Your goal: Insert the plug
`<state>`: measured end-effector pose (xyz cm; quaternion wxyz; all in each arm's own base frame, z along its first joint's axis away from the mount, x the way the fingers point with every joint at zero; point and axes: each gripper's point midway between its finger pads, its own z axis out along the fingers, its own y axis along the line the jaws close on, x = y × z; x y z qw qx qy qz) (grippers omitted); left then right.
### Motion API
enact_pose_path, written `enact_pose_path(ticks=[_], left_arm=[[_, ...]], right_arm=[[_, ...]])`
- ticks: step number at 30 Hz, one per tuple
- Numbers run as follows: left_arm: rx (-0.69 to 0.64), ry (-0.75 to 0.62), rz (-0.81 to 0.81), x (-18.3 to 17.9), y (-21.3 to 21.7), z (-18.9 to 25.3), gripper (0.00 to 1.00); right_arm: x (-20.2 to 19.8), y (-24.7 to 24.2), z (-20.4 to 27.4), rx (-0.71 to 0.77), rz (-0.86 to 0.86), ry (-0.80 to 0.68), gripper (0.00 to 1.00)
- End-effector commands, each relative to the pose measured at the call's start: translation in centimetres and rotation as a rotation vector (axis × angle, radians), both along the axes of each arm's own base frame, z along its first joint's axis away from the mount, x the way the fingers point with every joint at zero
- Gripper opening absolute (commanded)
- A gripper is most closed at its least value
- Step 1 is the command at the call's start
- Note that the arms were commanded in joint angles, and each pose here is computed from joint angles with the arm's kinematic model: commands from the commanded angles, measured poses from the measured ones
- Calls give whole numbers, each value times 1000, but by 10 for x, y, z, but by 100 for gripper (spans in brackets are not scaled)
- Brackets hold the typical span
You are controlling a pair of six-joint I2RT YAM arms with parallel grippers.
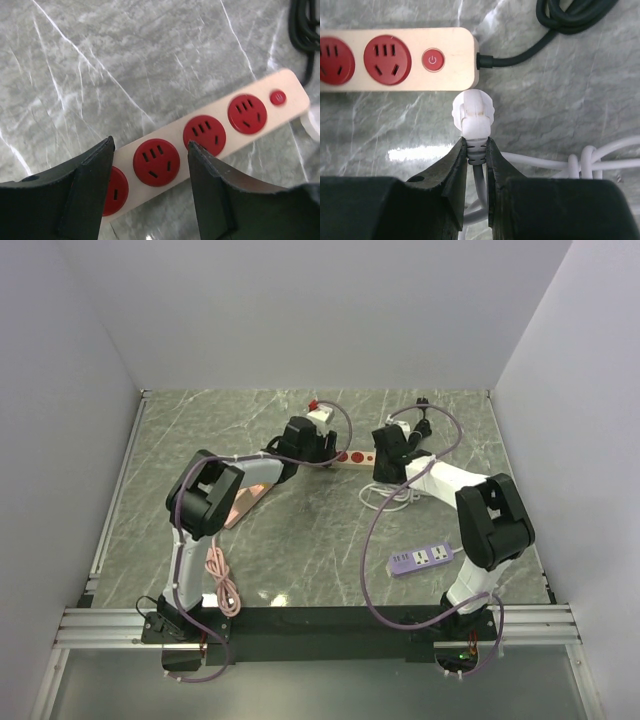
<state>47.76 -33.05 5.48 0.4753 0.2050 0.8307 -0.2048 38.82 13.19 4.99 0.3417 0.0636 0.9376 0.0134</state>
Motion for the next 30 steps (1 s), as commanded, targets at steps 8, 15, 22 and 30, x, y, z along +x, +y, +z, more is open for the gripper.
enact_pose_path(ticks=[8,15,22,30], left_arm=[[-55,296,-115,-118,-13,-41,63],[-54,204,-52,-115,5,-18,66],[-50,232,-46,-114,8,-33,66],[-51,237,-58,-117,8,-36,66]], right_arm=[[22,-10,58,10,-50,-182,0],[13,11,108,5,66,-345,0],[18,48,91,11,171,-290,0],[24,69,67,-68,206,-246,0]])
